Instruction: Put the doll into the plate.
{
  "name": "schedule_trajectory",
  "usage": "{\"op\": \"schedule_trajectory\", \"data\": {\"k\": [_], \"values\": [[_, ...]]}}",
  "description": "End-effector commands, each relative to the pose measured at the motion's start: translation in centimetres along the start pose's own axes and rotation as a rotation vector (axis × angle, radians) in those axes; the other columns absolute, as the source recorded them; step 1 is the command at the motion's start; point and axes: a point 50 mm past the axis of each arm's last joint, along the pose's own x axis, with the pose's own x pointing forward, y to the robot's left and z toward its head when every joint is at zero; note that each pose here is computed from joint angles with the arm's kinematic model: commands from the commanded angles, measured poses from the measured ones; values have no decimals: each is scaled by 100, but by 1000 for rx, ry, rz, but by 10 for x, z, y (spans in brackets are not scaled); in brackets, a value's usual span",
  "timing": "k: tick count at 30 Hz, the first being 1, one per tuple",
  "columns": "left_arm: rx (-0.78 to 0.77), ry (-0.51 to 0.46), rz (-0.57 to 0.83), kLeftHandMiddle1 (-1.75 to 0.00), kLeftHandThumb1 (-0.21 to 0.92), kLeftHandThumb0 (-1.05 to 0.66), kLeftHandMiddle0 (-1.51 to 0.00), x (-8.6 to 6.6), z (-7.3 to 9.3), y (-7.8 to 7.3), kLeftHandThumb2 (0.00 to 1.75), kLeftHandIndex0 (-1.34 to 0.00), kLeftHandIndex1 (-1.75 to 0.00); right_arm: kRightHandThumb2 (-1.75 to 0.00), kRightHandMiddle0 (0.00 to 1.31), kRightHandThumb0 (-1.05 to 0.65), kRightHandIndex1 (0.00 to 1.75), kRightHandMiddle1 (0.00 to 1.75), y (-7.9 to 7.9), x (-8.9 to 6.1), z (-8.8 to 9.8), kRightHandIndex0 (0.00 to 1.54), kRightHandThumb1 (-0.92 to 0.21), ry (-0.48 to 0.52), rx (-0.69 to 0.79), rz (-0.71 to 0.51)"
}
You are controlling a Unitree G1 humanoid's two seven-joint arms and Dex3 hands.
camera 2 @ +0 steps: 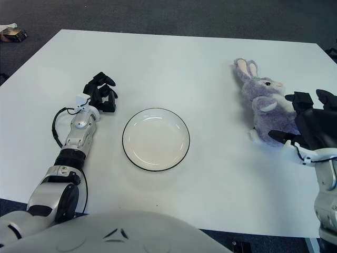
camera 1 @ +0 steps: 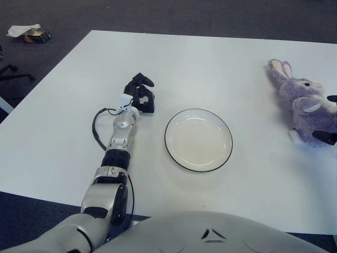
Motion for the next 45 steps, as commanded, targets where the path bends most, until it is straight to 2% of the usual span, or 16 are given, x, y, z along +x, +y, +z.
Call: {"op": "schedule_trajectory", "data": {"k": [1,10,19,34,38,45], "values": [[3,100,11,-175,7,-1,-68,-11,-21,1,160,-67,-175,-59,0,-105,9,65,-1,8,-1,0,-92,0,4,-3],[7,96,10,-175,7,-1,-68,-12,-21,1,160,-67,-175,-59,0,-105,0,44,14,24,-11,0,-92,22,57,24],[-14,110,14,-175,8,-1,-67,-13,-21,1,159,-66,-175,-56,0,-105,0,31,19,30,-7,0,-92,27,133,58],[-12,107,19,-175,10,-1,-66,-13,-21,2,158,-65,-175,-64,0,-104,0,28,29,45,1,0,-92,53,244,149],[-16,100,19,-175,10,-1,-66,-13,-21,2,157,-65,-175,-69,0,-104,1,29,46,61,5,1,-92,94,345,180],[-20,102,22,-175,10,-1,-66,-14,-21,2,157,-65,-175,-72,0,-104,3,39,57,69,7,5,-92,122,507,215]]}}
